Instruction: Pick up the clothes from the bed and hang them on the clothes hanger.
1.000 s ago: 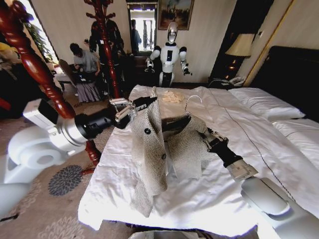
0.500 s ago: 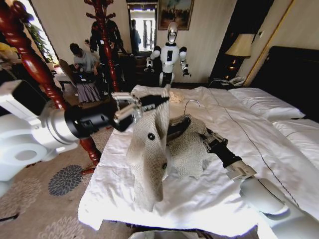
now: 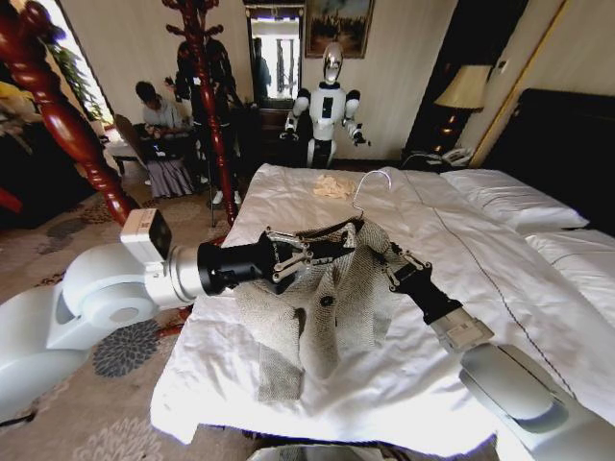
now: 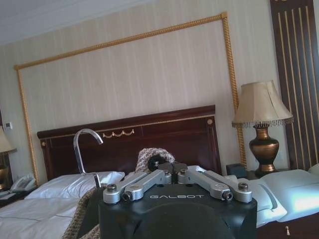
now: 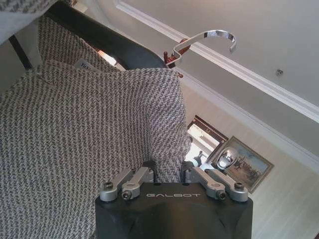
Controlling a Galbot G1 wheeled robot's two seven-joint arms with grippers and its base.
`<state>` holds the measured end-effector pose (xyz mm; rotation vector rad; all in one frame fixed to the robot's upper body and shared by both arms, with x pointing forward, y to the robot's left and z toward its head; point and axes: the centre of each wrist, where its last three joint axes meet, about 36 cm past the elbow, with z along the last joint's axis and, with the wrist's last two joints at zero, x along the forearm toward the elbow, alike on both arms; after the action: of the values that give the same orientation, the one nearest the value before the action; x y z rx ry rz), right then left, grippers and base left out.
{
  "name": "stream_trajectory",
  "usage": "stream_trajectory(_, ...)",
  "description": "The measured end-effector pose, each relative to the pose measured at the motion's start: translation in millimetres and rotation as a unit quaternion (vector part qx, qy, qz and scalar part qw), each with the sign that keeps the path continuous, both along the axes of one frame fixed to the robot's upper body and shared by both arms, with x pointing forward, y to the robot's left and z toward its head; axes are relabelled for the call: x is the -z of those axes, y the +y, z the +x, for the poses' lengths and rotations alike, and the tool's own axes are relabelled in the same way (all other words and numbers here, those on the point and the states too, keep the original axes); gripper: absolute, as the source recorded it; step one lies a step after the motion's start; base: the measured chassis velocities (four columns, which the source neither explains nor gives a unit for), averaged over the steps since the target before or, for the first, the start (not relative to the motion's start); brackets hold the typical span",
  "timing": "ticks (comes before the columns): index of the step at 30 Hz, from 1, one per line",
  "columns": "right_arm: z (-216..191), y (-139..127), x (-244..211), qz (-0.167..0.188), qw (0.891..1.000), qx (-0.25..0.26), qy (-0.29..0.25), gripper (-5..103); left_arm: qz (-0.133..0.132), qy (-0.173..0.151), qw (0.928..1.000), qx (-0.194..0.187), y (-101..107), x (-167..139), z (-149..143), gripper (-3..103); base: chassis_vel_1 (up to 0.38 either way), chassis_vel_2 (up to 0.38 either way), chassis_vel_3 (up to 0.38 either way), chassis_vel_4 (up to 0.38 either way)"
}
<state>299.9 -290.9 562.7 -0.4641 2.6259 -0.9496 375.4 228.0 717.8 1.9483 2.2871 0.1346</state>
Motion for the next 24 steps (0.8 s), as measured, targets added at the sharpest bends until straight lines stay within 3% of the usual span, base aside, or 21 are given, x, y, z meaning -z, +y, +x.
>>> stream_trajectory(8,4,-4,11,-0.001,1.0,-0.011,0.0,22,-0.002,0.001,1.0,0.0,1,-1,20,1,0.0,0.0,0.0,0.0)
stream_trajectory(17,15,-17,30,-0.059,0.997,-0.052,-0.025,22,-0.015,-0.029,0.9992,0.023,3,-35,42,1,0.0,0.0,0.0,0.0)
stream_trajectory(21,18,-21,34,-0.094,0.993,-0.063,-0.041,22,-0.016,-0.039,0.9982,0.043,-8,-48,53,1,0.0,0.0,0.0,0.0)
stream_trajectory(24,15,-22,35,-0.097,0.993,-0.06,-0.042,22,-0.012,-0.037,0.9972,0.064,-22,-50,61,1,0.0,0.0,0.0,0.0)
